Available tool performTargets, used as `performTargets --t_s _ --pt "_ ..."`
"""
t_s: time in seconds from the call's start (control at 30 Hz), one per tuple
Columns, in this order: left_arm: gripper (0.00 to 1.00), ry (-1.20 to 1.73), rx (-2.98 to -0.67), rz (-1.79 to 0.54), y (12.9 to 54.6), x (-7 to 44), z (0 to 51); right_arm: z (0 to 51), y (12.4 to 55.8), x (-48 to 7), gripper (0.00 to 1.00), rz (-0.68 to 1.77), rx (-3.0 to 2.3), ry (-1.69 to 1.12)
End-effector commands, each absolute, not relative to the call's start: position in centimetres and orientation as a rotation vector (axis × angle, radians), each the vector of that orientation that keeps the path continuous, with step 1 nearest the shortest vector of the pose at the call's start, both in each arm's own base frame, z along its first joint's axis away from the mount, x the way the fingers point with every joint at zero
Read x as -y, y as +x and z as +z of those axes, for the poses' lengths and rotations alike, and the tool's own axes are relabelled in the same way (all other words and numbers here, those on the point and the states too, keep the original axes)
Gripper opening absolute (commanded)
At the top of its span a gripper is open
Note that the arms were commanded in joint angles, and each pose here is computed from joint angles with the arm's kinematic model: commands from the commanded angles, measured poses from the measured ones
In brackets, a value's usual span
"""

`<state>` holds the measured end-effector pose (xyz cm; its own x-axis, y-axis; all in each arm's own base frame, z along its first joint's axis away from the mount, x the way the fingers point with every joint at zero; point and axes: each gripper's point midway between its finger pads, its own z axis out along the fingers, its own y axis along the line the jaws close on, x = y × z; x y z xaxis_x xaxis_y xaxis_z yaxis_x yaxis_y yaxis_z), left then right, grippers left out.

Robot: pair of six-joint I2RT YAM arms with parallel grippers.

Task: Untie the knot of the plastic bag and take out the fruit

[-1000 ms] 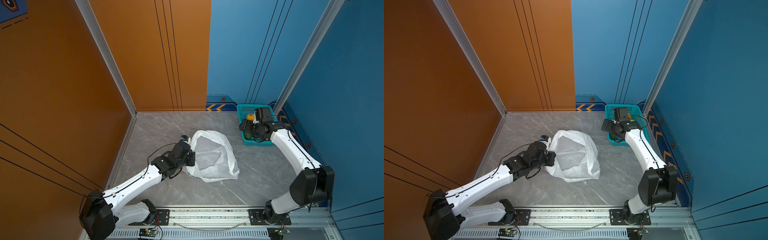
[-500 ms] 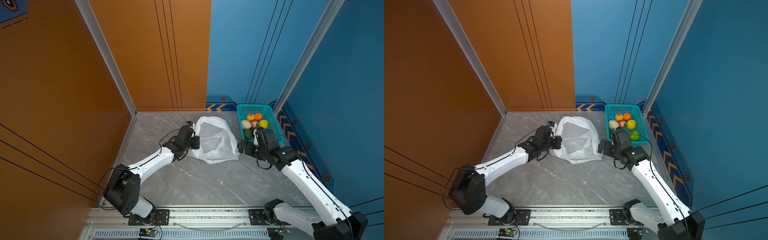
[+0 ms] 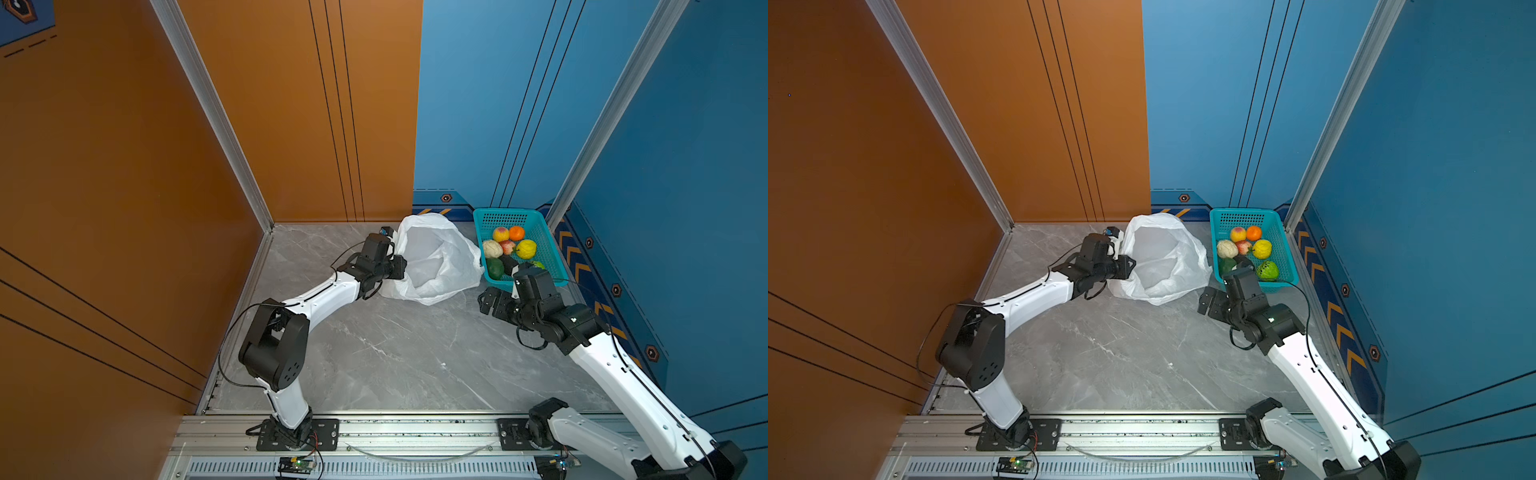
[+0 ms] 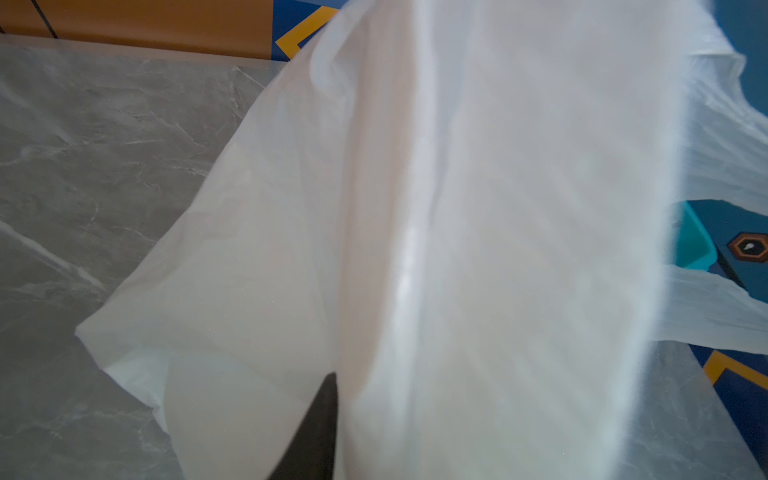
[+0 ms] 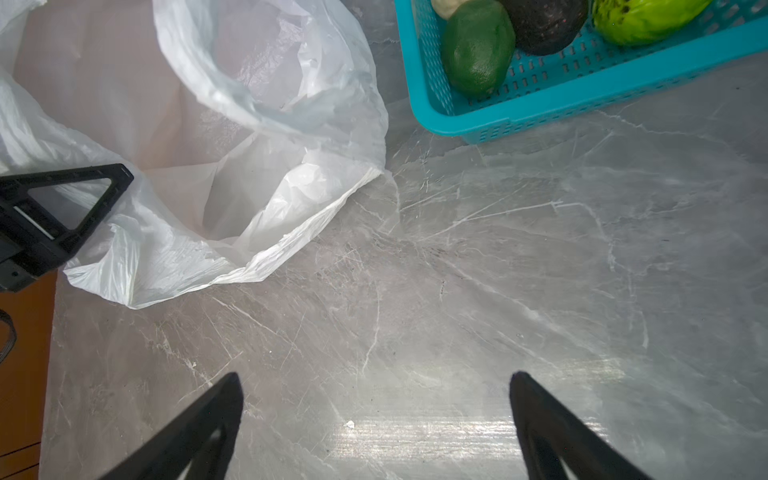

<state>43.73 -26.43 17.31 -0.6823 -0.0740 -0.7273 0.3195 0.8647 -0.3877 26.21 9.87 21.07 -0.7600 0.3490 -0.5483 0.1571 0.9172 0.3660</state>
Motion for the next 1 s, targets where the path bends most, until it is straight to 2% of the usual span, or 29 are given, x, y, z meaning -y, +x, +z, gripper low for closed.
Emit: performTargets --t_s 0.0,0.2,0.43,0.57,0.73,0.97 --pt "0.57 0.231 -2.18 -0.662 43.4 26.5 20.2 21.0 25.8 -8.7 1.0 0.341 -2.443 0.375" --pt "0.97 0.28 -2.144 -0.687 40.8 26.1 22.0 21.1 26.6 -7.7 1.0 0.306 -2.437 0.366" --pt "0.98 0.335 -2.068 -0.637 36.3 24.4 24.0 21.4 28.5 -6.5 1.0 0.255 -2.391 0.309" --pt "0.98 0.29 -2.083 -0.531 34.2 20.8 21.9 21.5 30.1 -5.8 1.0 0.223 -2.336 0.248" --pt "0.98 0.204 -2.039 -0.389 33.3 16.0 21.5 21.3 32.6 -3.8 1.0 0.061 -2.283 0.199" --pt "0.98 0.096 -2.025 -0.169 33.9 9.0 19.2 19.6 36.1 -1.4 1.0 -0.033 -2.239 0.222"
